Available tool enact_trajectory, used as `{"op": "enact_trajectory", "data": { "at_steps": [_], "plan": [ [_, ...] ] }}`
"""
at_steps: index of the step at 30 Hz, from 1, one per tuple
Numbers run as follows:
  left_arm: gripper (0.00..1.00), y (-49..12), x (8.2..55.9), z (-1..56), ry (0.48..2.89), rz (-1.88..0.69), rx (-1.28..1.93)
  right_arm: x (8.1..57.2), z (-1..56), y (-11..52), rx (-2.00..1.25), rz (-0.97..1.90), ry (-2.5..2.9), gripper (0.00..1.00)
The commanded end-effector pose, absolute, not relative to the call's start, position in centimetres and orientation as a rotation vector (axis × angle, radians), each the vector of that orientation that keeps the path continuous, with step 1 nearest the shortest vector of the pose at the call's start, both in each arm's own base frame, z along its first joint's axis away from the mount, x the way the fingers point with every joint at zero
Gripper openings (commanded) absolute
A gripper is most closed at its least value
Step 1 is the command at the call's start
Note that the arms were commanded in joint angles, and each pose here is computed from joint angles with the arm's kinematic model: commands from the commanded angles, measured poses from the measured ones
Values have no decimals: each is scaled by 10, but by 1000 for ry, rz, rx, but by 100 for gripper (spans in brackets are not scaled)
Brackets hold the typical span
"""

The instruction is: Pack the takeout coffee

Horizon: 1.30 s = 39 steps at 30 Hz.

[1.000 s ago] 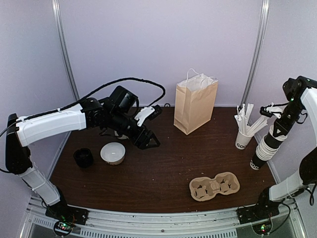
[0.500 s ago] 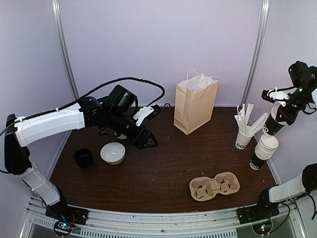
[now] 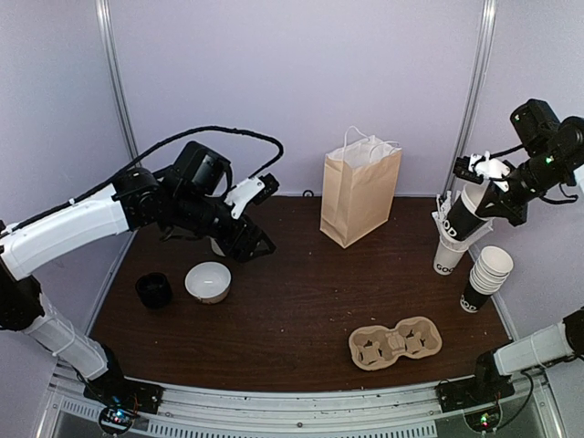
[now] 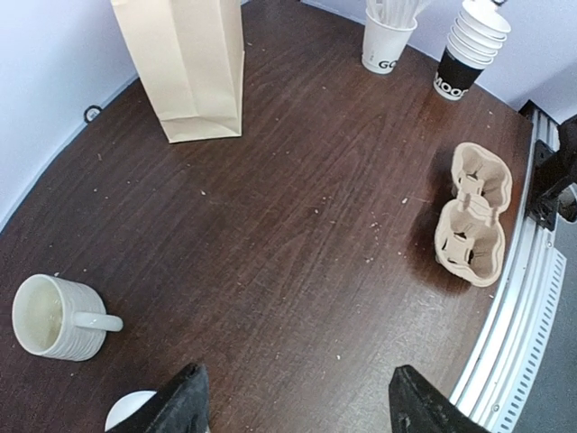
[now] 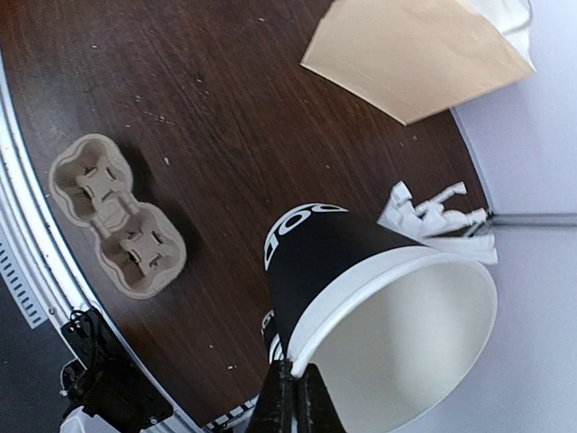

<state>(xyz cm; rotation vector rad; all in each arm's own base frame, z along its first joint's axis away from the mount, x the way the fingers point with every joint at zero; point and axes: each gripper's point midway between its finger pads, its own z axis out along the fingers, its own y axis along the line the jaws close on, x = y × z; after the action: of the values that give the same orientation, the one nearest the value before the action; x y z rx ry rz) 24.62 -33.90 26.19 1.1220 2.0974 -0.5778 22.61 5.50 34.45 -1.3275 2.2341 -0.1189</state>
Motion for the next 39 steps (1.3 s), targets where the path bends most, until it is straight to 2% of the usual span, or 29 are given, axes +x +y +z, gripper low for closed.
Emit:
{"op": "enact_trajectory", "data": {
  "at_steps": [1, 5, 9, 12, 18, 26, 27, 29, 31, 39],
  "plan": [
    [73, -320, 263, 278, 2071, -437, 995, 191, 324, 86, -1572, 123, 2242, 0],
    [77, -288, 284, 308, 1935, -281, 801, 206, 311, 111, -1697, 160, 2183, 0],
    [97, -249, 299, 323, 1811, -147, 565, 231, 298, 138, -1732, 97, 2069, 0],
    [97, -229, 304, 323, 1780, -55, 503, 244, 288, 169, -1756, 21, 1949, 0],
    [98, -217, 302, 319, 1864, 27, 536, 249, 247, 230, -1882, 77, 1894, 0],
    [92, -202, 293, 315, 1960, -5, 462, 261, 204, 302, -1948, 72, 1887, 0],
    [89, -201, 291, 315, 1977, -25, 469, 262, 200, 311, -1958, 70, 1880, 0],
    [76, -189, 292, 305, 2063, -61, 434, 263, 193, 325, -1988, 57, 1867, 0],
    [70, -174, 293, 294, 2156, -97, 385, 266, 185, 337, -2017, 32, 1861, 0],
    [72, -132, 281, 284, 2191, -12, 278, 262, 159, 373, -2139, -63, 1814, 0]
  ]
}}
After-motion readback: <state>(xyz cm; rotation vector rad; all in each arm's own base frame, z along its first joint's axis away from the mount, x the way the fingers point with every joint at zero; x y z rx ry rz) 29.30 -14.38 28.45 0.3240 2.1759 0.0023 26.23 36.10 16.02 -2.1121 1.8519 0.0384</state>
